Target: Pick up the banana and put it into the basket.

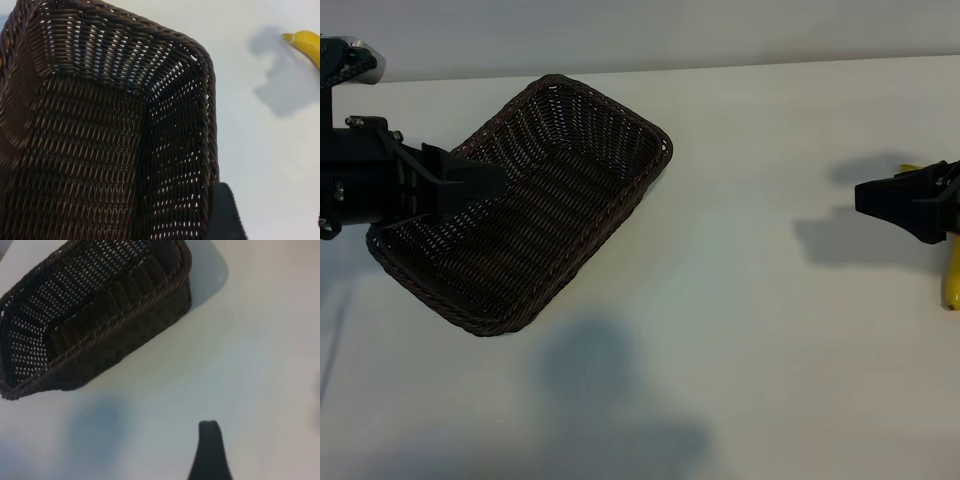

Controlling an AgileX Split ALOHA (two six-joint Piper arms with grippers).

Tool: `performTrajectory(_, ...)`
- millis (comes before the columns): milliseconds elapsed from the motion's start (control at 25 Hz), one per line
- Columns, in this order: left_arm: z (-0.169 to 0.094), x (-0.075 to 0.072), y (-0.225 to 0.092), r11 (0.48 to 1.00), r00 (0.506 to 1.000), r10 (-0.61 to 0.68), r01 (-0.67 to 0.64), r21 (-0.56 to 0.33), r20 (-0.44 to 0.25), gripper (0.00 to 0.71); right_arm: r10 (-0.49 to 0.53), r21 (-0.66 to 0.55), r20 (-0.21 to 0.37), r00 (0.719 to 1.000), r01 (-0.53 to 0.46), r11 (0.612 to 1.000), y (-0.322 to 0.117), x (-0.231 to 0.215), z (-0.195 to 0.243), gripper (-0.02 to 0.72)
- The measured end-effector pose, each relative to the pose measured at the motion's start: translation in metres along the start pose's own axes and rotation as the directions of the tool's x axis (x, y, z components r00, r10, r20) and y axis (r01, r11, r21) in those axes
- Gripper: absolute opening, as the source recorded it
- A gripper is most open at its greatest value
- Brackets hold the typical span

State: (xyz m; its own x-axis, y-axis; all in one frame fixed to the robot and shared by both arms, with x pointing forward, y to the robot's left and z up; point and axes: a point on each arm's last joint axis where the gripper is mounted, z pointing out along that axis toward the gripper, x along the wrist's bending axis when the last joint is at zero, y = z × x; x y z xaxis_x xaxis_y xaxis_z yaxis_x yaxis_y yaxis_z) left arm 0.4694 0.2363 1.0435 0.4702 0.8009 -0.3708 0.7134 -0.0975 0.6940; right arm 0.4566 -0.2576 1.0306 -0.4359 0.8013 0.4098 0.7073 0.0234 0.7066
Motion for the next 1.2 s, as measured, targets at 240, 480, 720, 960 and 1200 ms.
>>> performTrajectory(240, 0.0, 0.0001, 0.0, 1.0, 1.0, 0.0, 0.0, -0.001, -0.001, 0.483, 0.0, 0.0, 0.0, 1.0, 0.0, 1.0, 0.0, 0.0, 0.0, 0.543)
performTrajectory(480, 0.0, 0.0003, 0.0002, 1.0, 1.0, 0.0, 0.0, -0.002, -0.003, 0.483, 0.0, 0.0, 0.0, 1.0, 0.0, 1.0, 0.0, 0.0, 0.0, 0.543)
performTrajectory(720, 0.0, 0.0003, 0.0002, 1.0, 1.0, 0.0, 0.0, -0.002, -0.003, 0.483, 0.0, 0.0, 0.0, 1.0, 0.0, 1.0, 0.0, 0.0, 0.0, 0.543)
performTrajectory(960, 0.0, 0.001, 0.0007, 1.0, 1.0, 0.0, 0.0, -0.008, -0.011, 0.483, 0.0, 0.0, 0.0, 1.0, 0.0, 1.0, 0.0, 0.0, 0.0, 0.543)
performTrajectory(1200, 0.0, 0.0016, 0.0012, 1.0, 1.0, -0.002, 0.002, -0.013, -0.018, 0.483, 0.001, -0.001, 0.0, 1.0, -0.001, 1.0, 0.0001, 0.0, 0.0, 0.543)
